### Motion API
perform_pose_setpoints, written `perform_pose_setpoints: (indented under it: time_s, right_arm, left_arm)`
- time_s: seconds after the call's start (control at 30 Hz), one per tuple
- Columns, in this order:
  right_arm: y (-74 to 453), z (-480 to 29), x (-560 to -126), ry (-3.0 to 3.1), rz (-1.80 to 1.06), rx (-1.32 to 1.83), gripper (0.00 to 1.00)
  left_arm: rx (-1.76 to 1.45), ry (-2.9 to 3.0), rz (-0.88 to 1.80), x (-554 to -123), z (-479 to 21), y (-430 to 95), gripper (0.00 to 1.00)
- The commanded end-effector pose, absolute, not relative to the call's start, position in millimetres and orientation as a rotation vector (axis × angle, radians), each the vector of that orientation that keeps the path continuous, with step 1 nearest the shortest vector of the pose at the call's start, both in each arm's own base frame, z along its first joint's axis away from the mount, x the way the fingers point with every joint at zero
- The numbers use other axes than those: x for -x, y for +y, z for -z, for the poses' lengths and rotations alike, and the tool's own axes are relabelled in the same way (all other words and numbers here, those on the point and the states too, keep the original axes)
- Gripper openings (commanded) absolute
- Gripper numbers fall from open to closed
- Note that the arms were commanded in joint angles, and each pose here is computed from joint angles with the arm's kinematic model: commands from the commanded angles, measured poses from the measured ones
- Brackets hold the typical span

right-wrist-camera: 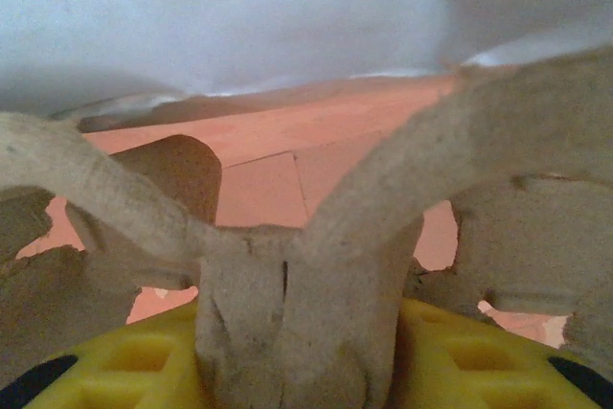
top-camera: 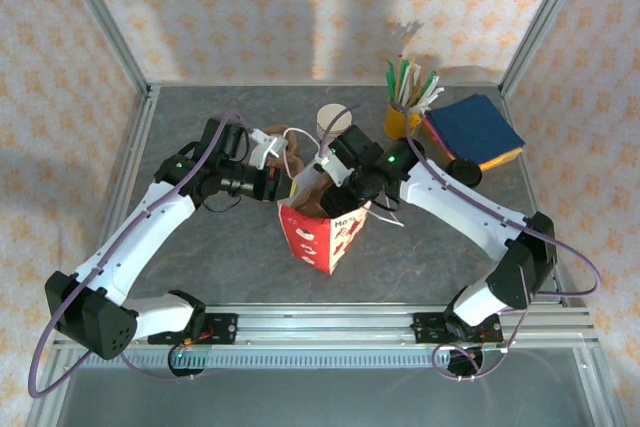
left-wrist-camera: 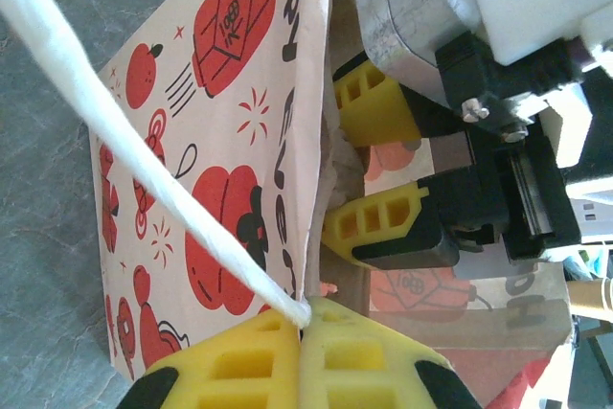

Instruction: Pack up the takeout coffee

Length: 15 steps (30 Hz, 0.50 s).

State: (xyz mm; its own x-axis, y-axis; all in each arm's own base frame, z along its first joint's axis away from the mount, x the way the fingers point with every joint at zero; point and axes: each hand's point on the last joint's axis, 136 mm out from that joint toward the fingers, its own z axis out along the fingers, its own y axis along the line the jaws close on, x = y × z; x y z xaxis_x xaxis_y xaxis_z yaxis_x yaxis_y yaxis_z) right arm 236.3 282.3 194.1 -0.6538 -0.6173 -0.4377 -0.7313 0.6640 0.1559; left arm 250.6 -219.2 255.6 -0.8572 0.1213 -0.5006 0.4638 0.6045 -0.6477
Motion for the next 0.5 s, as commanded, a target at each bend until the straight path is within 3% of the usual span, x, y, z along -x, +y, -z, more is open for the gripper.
perform_pose_setpoints:
  time_s: [0.0, 0.47]
  right_arm:
    - [271.8, -174.7, -222.0, 2.653, -0.417, 1.051, 0.44]
    - [273.4, -163.3, -220.7, 2.701, -0.376, 1.036, 0.45]
  left_arm:
    - [-0.49, 2.348, 1.118, -257.0, -276.7, -216.7, 0.0]
    - [-0.505, 2.312, 1.025, -256.3, -283.5, -212.7, 0.0]
